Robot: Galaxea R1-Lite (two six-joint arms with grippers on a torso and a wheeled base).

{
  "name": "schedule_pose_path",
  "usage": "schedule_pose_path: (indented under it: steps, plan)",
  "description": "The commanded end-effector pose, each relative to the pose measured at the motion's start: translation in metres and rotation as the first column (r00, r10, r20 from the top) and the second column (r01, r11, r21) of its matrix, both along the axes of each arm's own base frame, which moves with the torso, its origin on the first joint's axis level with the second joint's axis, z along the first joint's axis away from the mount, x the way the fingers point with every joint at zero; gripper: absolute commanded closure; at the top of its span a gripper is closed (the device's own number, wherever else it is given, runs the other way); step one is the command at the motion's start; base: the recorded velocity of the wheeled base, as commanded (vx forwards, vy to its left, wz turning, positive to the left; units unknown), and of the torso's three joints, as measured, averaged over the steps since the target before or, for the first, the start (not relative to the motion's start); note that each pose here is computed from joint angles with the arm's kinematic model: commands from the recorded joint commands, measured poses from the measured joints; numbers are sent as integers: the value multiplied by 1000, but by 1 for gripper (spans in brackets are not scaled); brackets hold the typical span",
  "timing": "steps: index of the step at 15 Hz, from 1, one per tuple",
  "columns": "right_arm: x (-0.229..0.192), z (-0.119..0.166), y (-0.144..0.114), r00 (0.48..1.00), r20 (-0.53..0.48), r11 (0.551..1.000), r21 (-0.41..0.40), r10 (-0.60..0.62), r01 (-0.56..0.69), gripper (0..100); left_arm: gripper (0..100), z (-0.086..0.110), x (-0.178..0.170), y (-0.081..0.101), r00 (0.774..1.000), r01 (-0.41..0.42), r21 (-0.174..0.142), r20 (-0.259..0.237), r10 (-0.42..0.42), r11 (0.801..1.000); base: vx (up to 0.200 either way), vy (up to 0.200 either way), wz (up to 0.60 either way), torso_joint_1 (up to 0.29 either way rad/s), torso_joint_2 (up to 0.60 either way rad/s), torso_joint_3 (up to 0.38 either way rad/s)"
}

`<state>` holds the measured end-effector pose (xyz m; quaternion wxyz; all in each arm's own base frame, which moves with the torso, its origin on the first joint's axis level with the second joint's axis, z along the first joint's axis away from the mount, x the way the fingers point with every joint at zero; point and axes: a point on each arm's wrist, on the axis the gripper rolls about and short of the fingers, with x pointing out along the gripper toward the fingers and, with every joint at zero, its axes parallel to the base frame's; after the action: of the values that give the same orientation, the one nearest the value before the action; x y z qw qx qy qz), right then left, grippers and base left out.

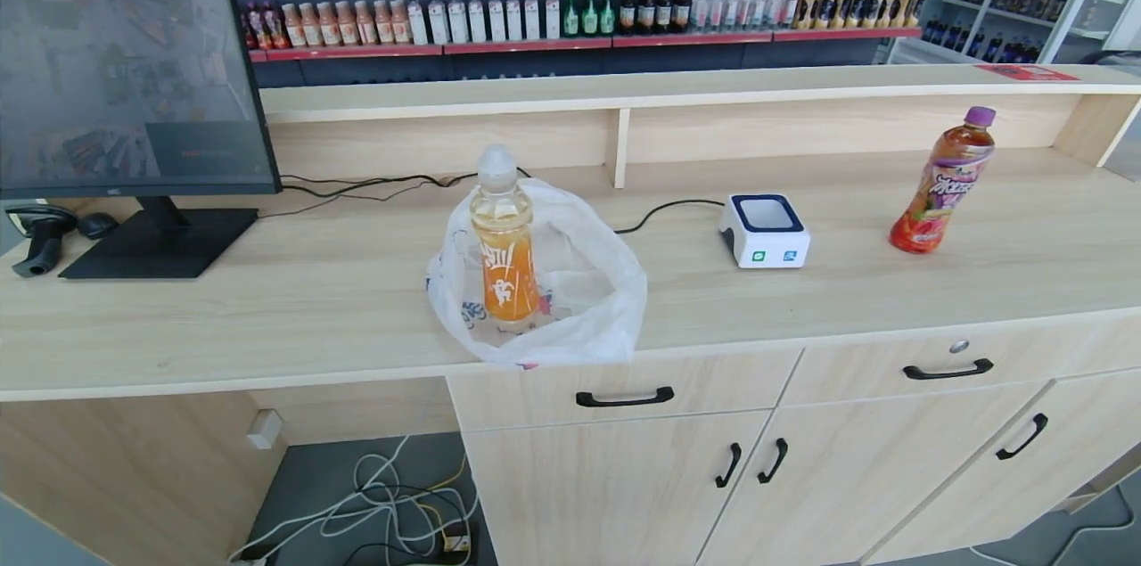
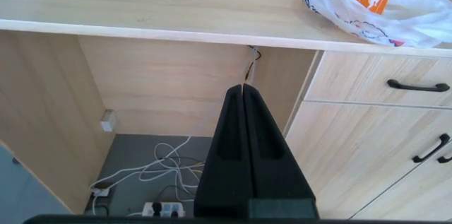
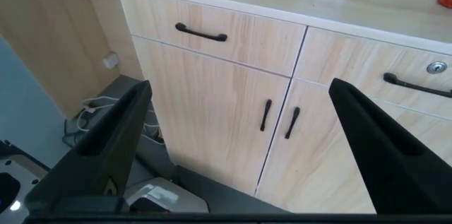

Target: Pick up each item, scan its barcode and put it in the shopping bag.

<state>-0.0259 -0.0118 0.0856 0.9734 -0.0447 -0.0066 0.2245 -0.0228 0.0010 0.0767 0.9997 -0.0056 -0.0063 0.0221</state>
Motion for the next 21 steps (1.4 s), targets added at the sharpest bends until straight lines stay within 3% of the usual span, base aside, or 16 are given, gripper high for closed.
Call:
schedule_pose_path:
  steps: [1, 4, 21]
  plan:
    - [1, -2, 0, 1000, -10, 1000, -5, 1, -1, 0, 100, 0, 0, 0, 1000, 0, 2, -2, 0, 1000, 0, -200, 0, 2, -2, -7]
    - [1, -2, 0, 1000, -24, 1000, 24, -7, 7, 0, 100, 0, 0, 0, 1000, 0, 2, -5, 0, 1000, 0, -200, 0, -1, -1, 2]
    - [1, -2, 1, 999, -25, 999, 19, 30, -30, 0, 100, 0, 0, 0, 1000, 0, 3, -5, 0, 1000, 0, -200, 0, 4, 3, 2]
